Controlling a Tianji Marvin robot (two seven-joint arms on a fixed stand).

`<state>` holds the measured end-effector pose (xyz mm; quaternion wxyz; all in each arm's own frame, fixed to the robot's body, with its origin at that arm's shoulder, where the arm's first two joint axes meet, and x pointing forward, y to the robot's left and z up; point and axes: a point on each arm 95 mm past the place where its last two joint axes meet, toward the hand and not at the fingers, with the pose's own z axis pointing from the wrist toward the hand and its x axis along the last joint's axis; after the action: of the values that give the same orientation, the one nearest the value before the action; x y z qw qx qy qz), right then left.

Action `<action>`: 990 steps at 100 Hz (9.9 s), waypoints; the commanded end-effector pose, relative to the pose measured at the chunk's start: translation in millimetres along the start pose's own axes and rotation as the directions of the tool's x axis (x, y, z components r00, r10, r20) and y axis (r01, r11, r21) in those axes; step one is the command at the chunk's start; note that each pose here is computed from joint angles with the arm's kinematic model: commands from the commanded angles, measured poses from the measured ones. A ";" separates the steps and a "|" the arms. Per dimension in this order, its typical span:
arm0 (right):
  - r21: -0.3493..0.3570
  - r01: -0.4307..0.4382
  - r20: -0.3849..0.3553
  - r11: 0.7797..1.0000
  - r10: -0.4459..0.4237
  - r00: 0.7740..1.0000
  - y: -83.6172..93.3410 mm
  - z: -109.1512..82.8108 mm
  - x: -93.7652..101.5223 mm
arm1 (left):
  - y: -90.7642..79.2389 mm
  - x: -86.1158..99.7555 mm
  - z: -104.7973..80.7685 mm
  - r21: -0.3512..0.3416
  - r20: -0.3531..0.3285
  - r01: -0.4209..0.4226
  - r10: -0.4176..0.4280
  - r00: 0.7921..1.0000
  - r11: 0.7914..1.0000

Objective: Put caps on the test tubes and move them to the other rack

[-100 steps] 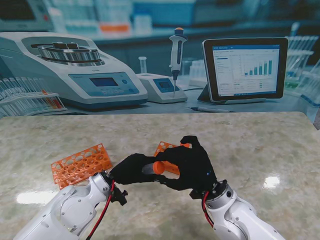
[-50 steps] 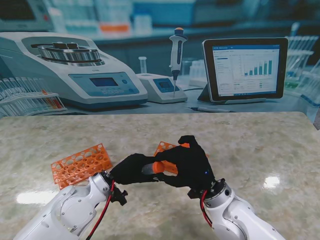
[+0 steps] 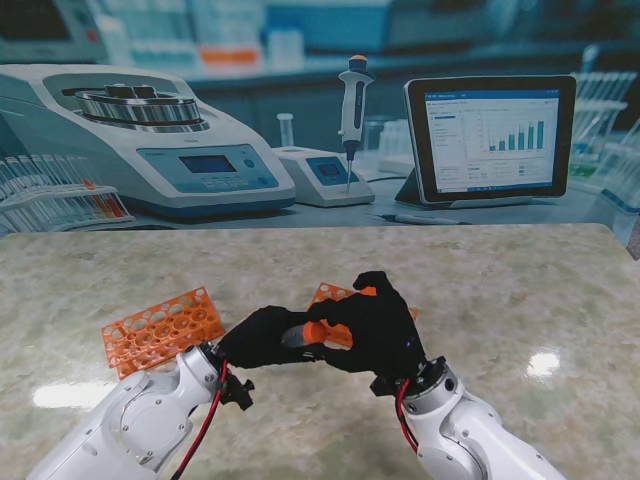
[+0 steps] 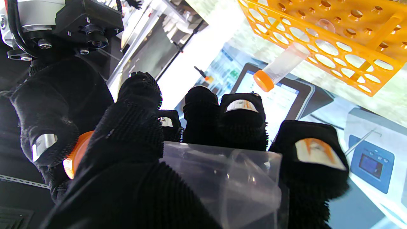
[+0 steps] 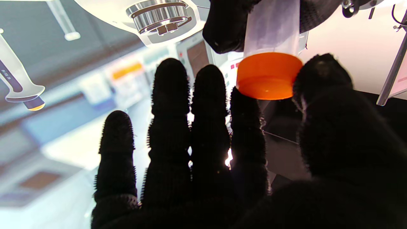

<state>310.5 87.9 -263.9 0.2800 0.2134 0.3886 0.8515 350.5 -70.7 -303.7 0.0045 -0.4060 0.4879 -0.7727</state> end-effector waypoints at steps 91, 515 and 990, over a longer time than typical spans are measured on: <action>-0.042 0.032 0.056 0.999 -0.030 0.998 -20.8 1.2 -4.8 | 0.5 6.6 2.3 0.009 -0.019 0.000 0.000 1.000 1.000; -0.038 0.052 0.060 0.998 -0.050 0.997 -18.0 5.0 -9.0 | 0.0 6.3 2.2 0.016 -0.020 -0.001 0.002 1.000 1.000; -0.058 -0.012 0.085 0.998 0.017 0.996 -2.1 -4.6 -1.3 | 0.5 6.5 3.1 0.021 -0.023 -0.002 0.003 1.000 1.000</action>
<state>314.3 85.4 -269.0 0.2998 0.2466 0.3502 0.8525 349.3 -73.9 -300.2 0.0062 -0.3981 0.4806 -0.7813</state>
